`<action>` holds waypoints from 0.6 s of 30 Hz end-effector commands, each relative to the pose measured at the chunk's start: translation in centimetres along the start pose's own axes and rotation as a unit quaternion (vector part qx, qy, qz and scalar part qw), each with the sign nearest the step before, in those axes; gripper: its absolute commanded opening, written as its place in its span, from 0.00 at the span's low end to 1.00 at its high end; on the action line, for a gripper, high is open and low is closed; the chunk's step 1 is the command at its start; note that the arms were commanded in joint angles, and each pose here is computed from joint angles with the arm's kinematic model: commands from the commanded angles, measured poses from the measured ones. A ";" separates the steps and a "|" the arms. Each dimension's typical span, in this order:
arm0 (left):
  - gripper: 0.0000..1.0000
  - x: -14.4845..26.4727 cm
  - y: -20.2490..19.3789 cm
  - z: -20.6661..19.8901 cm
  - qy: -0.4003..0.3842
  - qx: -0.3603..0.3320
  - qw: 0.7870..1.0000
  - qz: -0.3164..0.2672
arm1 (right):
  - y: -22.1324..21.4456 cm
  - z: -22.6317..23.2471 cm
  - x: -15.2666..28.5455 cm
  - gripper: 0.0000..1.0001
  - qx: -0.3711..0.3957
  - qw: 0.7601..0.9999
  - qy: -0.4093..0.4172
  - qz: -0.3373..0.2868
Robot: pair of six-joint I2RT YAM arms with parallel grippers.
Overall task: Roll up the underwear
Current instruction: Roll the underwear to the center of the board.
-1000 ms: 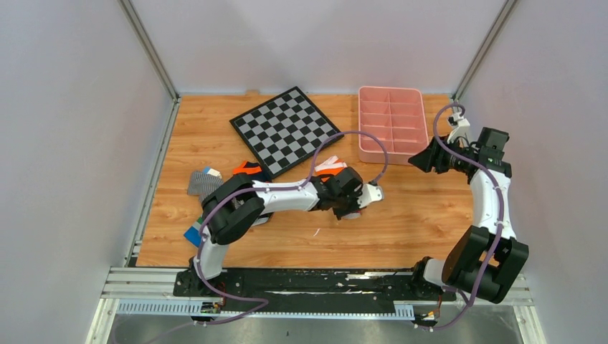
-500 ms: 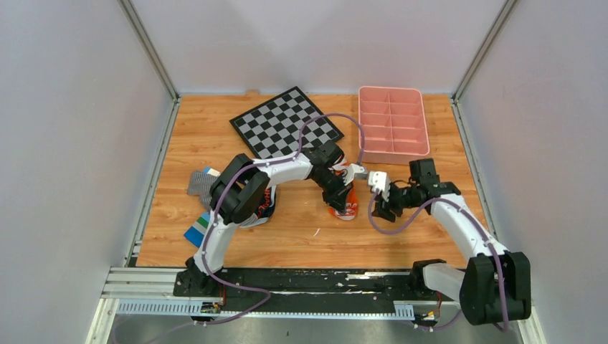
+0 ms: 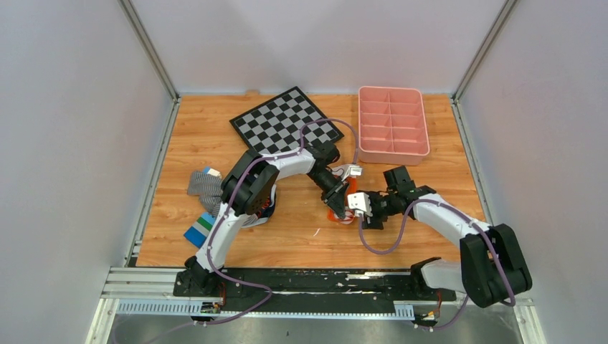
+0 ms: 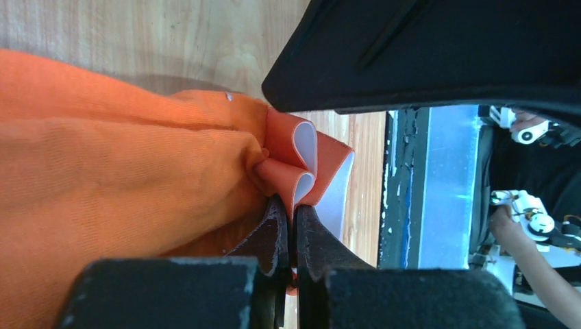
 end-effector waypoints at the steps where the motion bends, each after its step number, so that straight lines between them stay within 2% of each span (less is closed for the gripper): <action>1: 0.00 -1.3 -2.2 1.6 0.023 0.064 0.997 0.037 | 1.4 -1.7 -0.9 0.64 0.040 0.999 -0.006 -0.020; 9: 0.00 -1.4 -2.0 1.5 0.016 0.075 0.997 0.029 | 2.4 -2.3 -1.7 0.64 -0.024 0.999 -0.023 -0.037; 18: 0.00 -1.5 -1.7 1.6 0.016 0.081 0.996 0.023 | 2.7 -1.9 -2.6 0.64 -0.035 0.998 -0.005 -0.048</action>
Point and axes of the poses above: each gripper's point midway between its finger pads, its own x axis back along the fingers, its own z axis along the line the jaws close on, y = z × x, the point moved 7 cm from there along x, back along the fingers, and after that the axes turned 5 degrees about x, right-handed, at the moved point
